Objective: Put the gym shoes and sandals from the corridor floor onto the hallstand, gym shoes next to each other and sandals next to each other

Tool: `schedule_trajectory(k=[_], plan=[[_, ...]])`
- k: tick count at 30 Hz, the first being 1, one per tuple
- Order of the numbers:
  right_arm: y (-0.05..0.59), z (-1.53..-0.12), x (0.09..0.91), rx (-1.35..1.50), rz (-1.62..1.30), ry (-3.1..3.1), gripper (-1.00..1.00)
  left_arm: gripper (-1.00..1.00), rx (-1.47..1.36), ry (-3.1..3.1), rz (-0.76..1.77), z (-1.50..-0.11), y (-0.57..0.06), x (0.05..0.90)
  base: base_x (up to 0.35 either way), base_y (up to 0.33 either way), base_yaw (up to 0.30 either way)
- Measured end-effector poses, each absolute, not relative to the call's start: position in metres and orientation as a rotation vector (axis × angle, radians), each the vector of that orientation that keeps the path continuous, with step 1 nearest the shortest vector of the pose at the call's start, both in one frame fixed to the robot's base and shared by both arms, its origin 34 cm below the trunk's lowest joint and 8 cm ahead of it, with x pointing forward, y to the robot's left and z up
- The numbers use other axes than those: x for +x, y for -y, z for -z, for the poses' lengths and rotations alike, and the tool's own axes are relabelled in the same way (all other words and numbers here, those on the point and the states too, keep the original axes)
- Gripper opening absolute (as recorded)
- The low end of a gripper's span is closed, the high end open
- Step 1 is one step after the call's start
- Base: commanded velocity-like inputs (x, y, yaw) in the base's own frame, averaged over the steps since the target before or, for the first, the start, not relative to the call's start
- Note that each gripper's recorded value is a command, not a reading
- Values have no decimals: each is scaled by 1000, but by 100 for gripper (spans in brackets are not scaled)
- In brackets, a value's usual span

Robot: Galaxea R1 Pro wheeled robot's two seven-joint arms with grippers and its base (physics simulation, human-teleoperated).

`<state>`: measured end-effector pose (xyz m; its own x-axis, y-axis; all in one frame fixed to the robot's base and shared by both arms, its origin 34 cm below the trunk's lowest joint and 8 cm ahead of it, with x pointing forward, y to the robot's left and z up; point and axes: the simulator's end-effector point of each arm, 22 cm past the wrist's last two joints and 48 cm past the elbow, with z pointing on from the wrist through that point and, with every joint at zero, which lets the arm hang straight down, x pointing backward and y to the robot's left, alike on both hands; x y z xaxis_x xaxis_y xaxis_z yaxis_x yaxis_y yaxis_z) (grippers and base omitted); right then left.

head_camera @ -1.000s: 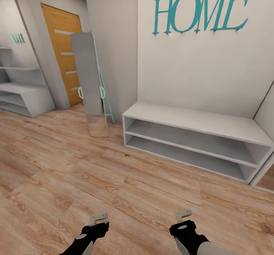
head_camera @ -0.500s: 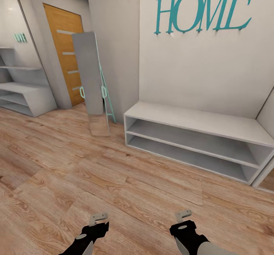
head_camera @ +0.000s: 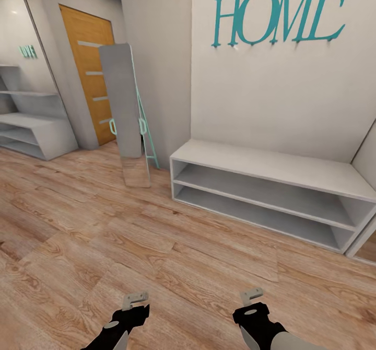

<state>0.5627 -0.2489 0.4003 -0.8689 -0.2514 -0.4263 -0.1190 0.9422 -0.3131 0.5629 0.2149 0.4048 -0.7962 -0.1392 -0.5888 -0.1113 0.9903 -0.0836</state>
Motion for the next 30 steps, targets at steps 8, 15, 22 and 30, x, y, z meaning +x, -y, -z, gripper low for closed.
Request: schedule_trajectory(k=[8,15,22,30], plan=[[249,-390,561,-266,383,-2622,100,100,-175,-2499,59,-395,-215,561,0,0,0],[249,-375,558,-266,383,-2622,100,100,-175,-2498,59,-380,-215,559,0,0,0],[249,-361,555,-266,384,-2621,100,100,-175,-2497,59,-366,-215,557,0,0,0],[253,-340,545,-271,394,-2635,100,100,-174,-2497,60,-349,-214,553,0,0,0]])
